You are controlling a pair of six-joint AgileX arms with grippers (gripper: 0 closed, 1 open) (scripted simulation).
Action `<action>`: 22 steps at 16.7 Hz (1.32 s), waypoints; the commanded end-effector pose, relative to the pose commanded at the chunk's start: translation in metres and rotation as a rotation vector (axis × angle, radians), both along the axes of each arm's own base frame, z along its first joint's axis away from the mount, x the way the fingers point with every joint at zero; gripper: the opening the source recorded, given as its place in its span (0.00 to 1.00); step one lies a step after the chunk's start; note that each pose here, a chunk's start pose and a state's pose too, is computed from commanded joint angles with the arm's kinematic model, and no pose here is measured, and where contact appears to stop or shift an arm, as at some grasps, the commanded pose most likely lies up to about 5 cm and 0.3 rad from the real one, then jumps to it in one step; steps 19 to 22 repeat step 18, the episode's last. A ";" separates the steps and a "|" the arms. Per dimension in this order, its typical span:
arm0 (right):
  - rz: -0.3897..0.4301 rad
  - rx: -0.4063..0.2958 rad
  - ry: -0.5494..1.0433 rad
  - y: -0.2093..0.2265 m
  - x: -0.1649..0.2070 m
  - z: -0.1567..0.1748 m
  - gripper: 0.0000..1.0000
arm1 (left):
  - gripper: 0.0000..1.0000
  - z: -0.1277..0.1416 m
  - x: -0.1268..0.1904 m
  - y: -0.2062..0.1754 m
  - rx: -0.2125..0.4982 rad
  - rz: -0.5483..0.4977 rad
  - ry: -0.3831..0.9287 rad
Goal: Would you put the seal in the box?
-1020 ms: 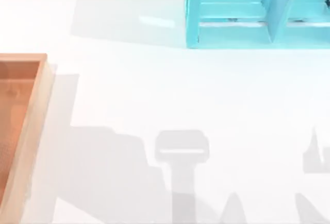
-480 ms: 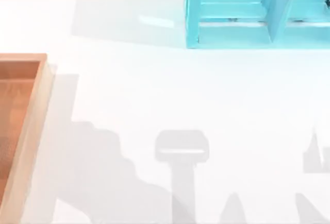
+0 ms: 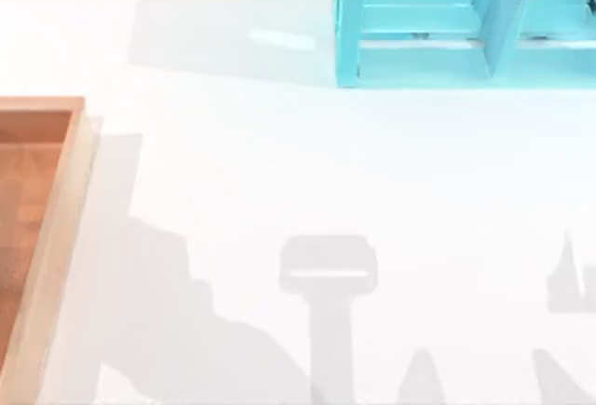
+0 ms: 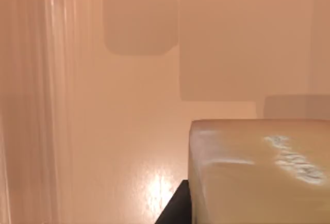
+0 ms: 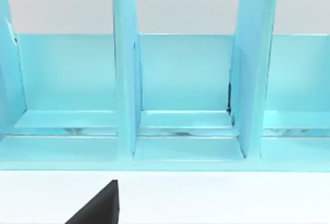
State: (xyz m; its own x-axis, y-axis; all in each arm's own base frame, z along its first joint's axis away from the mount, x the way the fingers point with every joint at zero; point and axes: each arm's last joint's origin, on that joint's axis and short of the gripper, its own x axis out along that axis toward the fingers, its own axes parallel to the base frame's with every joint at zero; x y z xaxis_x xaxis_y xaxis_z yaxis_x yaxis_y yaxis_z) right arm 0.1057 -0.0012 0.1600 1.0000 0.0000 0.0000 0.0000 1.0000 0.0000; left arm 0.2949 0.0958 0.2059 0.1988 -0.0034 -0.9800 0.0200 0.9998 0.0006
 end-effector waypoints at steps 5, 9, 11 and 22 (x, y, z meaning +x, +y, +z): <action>0.000 0.000 0.000 0.000 0.000 0.000 1.00 | 0.45 0.000 0.000 0.000 0.000 0.000 0.000; 0.000 0.000 0.000 0.000 0.000 0.000 1.00 | 0.75 0.000 0.000 0.000 0.000 0.000 0.000; 0.000 0.000 0.000 0.000 0.000 0.000 1.00 | 0.90 0.000 0.000 0.000 0.000 0.000 0.000; 0.000 0.000 0.000 0.000 0.000 0.000 1.00 | 1.00 0.000 0.000 0.000 0.000 0.000 0.000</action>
